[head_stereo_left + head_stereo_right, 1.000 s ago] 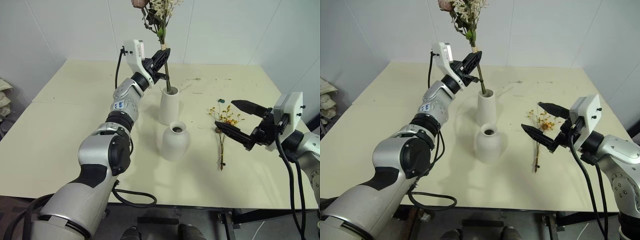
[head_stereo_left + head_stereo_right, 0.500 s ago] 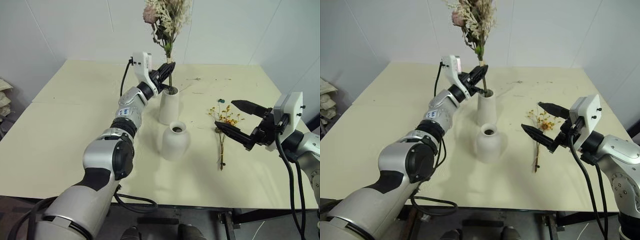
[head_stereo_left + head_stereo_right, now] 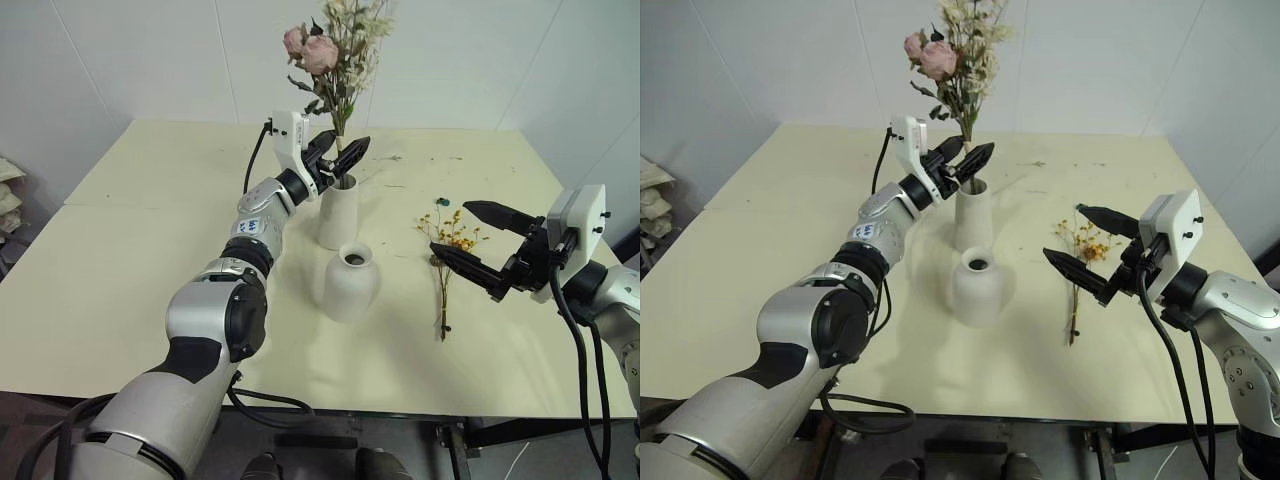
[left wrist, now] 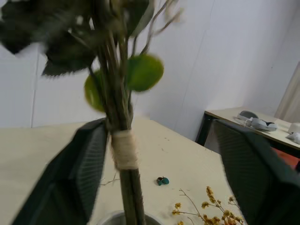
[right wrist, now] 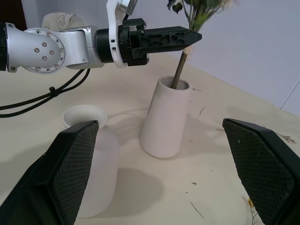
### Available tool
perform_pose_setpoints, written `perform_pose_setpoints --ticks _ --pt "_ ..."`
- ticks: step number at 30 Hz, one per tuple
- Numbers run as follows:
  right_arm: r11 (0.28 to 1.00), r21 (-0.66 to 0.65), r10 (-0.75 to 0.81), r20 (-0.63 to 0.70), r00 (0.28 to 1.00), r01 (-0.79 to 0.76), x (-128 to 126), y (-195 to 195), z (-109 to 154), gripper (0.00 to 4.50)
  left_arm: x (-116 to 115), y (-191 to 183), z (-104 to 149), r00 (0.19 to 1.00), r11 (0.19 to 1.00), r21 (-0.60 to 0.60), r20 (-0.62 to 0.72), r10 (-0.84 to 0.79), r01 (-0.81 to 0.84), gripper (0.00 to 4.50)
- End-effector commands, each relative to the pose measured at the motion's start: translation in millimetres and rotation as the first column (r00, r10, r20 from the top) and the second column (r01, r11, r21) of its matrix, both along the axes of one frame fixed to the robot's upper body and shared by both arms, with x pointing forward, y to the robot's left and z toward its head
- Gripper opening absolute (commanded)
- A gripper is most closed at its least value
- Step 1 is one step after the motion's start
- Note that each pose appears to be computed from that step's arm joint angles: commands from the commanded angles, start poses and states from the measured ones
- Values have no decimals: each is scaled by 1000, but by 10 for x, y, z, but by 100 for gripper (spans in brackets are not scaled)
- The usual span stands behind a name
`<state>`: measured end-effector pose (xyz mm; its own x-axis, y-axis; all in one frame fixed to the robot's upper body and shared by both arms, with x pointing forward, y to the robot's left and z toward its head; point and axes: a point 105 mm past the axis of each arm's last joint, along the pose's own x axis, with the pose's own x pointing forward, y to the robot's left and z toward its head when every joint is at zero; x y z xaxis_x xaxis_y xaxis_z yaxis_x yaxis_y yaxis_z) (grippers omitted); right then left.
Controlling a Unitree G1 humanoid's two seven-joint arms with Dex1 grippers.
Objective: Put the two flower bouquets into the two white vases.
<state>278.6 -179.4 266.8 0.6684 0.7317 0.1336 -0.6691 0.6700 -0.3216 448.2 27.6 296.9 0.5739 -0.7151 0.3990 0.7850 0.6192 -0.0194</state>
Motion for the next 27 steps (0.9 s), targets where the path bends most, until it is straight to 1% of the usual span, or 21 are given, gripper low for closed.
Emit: perform_pose_setpoints --ticks 1,9,12,18,20,23,26,27 --pt "1000 -6 -4 73 997 4 -65 -6 151 450 -39 41 112 997 999 41 71 -11 8 449" --pt "1000 -6 3 71 997 -3 -47 13 157 450 -73 22 -17 995 987 157 90 -52 37 449" --pt "1000 -6 4 67 998 -4 -44 16 147 450 -86 41 -65 994 982 182 83 -75 59 449" --pt "1000 -4 0 65 998 0 -55 12 146 450 -105 122 -68 990 967 245 105 -94 66 449" --pt "1000 -8 -3 55 998 4 -60 5 128 450 -142 192 -63 984 954 285 128 -128 87 449" --pt "1000 -13 -8 44 999 8 -60 -2 114 450 -174 282 -41 977 945 311 149 -152 100 449" --pt "1000 -26 -10 25 1000 10 -60 -17 88 450 -202 441 -17 972 934 343 164 -169 104 449" --pt "999 -36 -13 14 1000 13 -56 -22 67 450 -229 515 -33 968 922 369 165 -190 118 449"
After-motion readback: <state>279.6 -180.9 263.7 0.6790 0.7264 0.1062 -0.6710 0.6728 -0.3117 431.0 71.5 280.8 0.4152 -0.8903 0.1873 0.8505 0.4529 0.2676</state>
